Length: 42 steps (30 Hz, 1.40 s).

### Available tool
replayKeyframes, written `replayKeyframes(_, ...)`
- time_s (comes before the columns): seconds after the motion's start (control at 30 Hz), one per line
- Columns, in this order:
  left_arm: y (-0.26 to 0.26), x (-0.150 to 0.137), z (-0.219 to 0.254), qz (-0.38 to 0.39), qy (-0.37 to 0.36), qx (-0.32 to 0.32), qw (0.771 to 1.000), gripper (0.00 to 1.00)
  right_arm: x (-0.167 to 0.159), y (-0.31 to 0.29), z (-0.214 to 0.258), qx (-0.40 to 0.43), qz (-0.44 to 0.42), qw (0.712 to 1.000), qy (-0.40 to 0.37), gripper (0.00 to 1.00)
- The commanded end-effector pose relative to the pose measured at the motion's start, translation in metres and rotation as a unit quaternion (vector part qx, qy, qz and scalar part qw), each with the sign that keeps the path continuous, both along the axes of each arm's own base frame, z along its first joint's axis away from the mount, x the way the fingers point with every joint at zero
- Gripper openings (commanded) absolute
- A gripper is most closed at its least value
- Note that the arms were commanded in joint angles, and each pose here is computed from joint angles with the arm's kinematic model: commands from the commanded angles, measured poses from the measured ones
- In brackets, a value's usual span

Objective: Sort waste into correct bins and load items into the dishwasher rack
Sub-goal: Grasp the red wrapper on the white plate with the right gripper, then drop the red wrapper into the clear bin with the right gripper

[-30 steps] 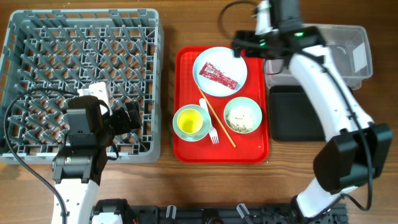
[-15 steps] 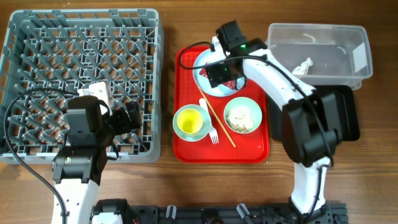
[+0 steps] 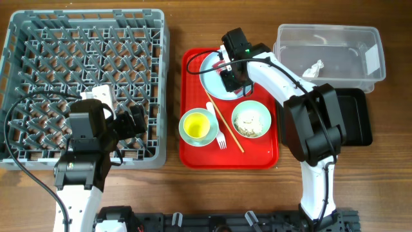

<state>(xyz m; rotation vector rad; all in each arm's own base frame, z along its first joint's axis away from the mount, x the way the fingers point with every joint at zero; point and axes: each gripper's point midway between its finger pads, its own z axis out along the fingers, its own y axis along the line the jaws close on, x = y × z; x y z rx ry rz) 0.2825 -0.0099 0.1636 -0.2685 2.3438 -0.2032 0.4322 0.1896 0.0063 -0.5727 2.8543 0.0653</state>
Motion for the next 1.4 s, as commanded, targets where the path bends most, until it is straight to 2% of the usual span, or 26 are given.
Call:
replayKeyframes(0.0,0.001,0.003,0.008,0.003,-0.009,-0.005,1.000,1.00,-0.007,-0.003,-0.013,-0.008,-0.019,0.999,0.025,0.04)
replayKeyframes(0.13,0.001,0.003,0.008,0.003,-0.009,-0.005,1.000,1.00,0.005,-0.010,0.016,0.009,-0.054,0.999,0.003,0.04)
replayKeyframes(0.33,0.001,0.003,0.008,0.003,-0.009,-0.005,1.000,1.00,0.028,-0.040,0.091,0.059,-0.142,0.986,-0.071,0.04)
replayKeyframes(0.4,0.001,0.003,0.008,0.003,-0.009,-0.005,1.000,1.00,0.037,-0.066,0.124,0.087,-0.208,0.969,-0.101,0.04)
replayKeyframes(0.5,0.001,0.003,0.008,0.003,-0.009,-0.005,1.000,1.00,0.042,-0.107,0.148,0.115,-0.307,0.938,-0.116,0.04)
replayKeyframes(0.7,0.001,0.003,0.008,0.003,-0.009,-0.005,1.000,1.00,0.032,-0.179,0.134,0.122,-0.454,0.879,-0.078,0.05)
replayKeyframes(0.8,0.001,0.003,0.008,0.003,-0.009,-0.005,1.000,1.00,0.031,-0.188,0.127,0.134,-0.463,0.874,-0.066,0.20)
replayKeyframes(0.87,0.001,0.003,0.008,0.003,-0.009,-0.005,1.000,1.00,0.035,-0.187,0.129,0.152,-0.461,0.872,-0.066,0.52)
replayKeyframes(0.93,0.001,0.003,0.008,0.003,-0.009,-0.005,1.000,1.00,0.038,-0.189,0.135,0.154,-0.447,0.878,-0.077,0.66)
replayKeyframes(1.0,0.001,0.003,0.008,0.003,-0.009,-0.005,1.000,1.00,0.039,-0.189,0.144,0.157,-0.423,0.888,-0.089,0.73)
replayKeyframes(1.1,0.001,0.003,0.008,0.003,-0.009,-0.005,1.000,1.00,0.038,-0.183,0.166,0.179,-0.397,0.894,-0.105,0.79)
replayKeyframes(1.2,0.001,0.003,0.008,0.003,-0.009,-0.005,1.000,1.00,0.027,-0.162,0.189,0.210,-0.317,0.919,-0.107,0.80)
replayKeyframes(1.27,0.001,0.003,0.008,0.003,-0.009,-0.005,1.000,1.00,0.006,-0.143,0.200,0.213,-0.258,0.938,-0.092,0.80)
replayKeyframes(1.33,0.001,0.003,0.008,0.003,-0.009,-0.005,1.000,1.00,-0.015,-0.125,0.199,0.201,-0.228,0.951,-0.065,0.75)
replayKeyframes(1.37,0.001,0.003,0.008,0.004,-0.009,-0.005,1.000,1.00,-0.023,-0.116,0.197,0.196,-0.212,0.956,-0.052,0.69)
